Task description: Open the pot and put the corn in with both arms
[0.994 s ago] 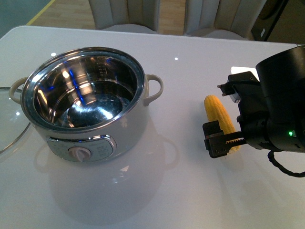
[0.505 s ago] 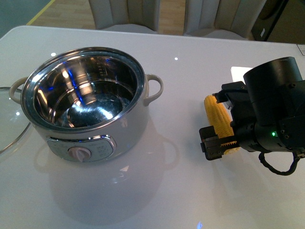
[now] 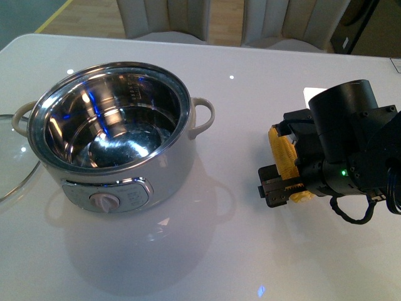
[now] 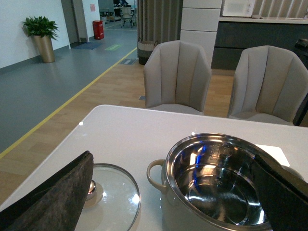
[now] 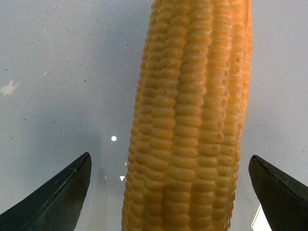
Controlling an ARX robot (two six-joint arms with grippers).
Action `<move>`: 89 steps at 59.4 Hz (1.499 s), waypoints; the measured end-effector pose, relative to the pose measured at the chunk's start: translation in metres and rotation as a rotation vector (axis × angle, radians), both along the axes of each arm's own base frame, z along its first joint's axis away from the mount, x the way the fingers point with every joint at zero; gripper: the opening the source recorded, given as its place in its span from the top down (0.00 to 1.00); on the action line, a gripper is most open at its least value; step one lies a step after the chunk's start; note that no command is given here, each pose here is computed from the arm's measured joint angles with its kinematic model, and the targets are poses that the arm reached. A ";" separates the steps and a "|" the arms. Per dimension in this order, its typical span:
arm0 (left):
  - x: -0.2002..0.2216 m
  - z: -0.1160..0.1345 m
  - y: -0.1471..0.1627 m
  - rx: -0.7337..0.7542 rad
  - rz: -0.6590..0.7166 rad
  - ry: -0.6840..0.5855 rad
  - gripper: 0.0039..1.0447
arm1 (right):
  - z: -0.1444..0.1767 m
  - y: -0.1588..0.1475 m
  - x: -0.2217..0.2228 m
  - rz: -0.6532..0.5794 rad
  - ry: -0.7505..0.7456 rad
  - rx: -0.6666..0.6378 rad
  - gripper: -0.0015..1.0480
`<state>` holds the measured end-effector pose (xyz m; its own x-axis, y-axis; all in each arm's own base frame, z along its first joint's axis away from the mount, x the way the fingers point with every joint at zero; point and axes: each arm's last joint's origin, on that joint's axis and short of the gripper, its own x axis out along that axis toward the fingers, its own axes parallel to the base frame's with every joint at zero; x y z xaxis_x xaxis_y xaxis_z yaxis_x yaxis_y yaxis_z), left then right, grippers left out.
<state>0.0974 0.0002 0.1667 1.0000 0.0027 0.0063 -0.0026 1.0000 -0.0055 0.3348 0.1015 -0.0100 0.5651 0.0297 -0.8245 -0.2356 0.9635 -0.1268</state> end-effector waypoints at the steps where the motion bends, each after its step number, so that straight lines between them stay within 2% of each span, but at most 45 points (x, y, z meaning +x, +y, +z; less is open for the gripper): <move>1: 0.000 0.000 0.000 0.000 0.000 0.000 0.06 | 0.000 0.000 0.000 0.000 0.000 -0.001 0.22; 18: 0.000 0.000 0.000 0.000 0.000 0.000 0.06 | -0.002 0.000 0.001 0.003 0.004 -0.003 0.63; 25: 0.000 0.000 0.000 0.000 0.000 0.000 0.06 | -0.001 -0.002 0.001 -0.001 -0.003 0.003 0.70; 46: 0.000 0.000 0.000 0.000 0.000 0.000 0.06 | 0.031 -0.017 -0.009 -0.040 -0.068 0.084 0.74; 67: 0.000 0.000 0.000 0.000 0.000 0.000 0.06 | 0.110 -0.030 -0.023 -0.060 -0.173 0.337 0.76; 78: 0.000 0.000 0.000 0.000 0.000 0.000 0.06 | 0.147 -0.009 -0.028 -0.022 -0.197 0.474 0.77; 89: 0.000 0.000 0.000 0.000 0.000 0.000 0.06 | 0.164 0.023 -0.026 0.016 -0.179 0.551 0.77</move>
<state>0.0974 0.0002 0.1667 1.0000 0.0027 0.0063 -0.0026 1.0000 -0.0055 0.3085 0.1249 0.1543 0.6899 0.4377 -0.5766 -0.2721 0.8949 0.3538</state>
